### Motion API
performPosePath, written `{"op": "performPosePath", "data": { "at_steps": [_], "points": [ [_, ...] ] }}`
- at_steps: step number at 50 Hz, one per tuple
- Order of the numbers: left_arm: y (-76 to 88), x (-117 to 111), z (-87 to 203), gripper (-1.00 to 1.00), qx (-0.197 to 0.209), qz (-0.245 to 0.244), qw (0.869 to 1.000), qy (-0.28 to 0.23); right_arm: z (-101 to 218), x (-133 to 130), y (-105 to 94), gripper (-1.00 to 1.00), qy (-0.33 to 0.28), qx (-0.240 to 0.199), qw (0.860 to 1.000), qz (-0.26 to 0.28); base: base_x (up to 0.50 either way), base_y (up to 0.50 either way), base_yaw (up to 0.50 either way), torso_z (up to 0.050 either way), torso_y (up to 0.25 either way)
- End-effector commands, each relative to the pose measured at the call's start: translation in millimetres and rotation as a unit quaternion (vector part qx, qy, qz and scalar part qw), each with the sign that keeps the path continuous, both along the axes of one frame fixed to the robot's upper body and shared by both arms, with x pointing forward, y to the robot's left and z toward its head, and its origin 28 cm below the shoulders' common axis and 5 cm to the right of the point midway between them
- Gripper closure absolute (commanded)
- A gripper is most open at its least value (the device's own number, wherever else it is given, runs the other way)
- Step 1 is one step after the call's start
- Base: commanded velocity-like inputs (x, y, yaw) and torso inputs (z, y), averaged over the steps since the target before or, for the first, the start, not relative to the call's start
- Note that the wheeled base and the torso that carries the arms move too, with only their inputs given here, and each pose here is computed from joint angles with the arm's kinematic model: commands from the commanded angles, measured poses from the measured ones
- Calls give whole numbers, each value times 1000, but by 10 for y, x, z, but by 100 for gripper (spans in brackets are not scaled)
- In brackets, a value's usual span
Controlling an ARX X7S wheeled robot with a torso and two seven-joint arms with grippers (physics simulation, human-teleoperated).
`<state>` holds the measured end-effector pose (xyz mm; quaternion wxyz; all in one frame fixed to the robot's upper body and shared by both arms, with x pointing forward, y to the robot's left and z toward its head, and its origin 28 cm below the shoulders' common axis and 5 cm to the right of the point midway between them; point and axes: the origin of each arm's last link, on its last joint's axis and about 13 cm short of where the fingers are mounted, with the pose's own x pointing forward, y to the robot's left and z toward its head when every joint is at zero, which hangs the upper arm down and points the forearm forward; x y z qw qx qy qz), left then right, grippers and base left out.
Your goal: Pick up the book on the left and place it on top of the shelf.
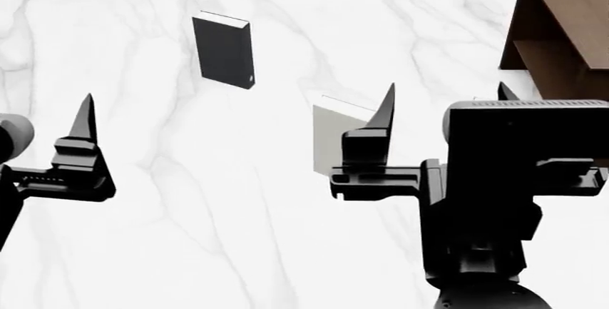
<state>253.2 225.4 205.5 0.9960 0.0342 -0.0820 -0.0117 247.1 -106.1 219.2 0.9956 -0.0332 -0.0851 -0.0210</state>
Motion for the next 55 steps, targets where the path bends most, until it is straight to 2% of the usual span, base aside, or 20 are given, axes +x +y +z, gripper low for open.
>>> {"op": "performPosePath", "data": {
  "at_steps": [1,5,55],
  "points": [
    [23,18,8,-100,-6,11,1000,-4,14,-1,16,-100,-1,-5,1000,9,0,0,0,0,0],
    [30,18,1,-100,-6,12,1000,-3,26,-1,14,-100,1,3,1000,15,0,0,0,0,0],
    [62,5,62,-100,-4,17,1000,-9,144,-5,33,-100,2,-11,1000,23,500,0,0,0,1]
  ]
}}
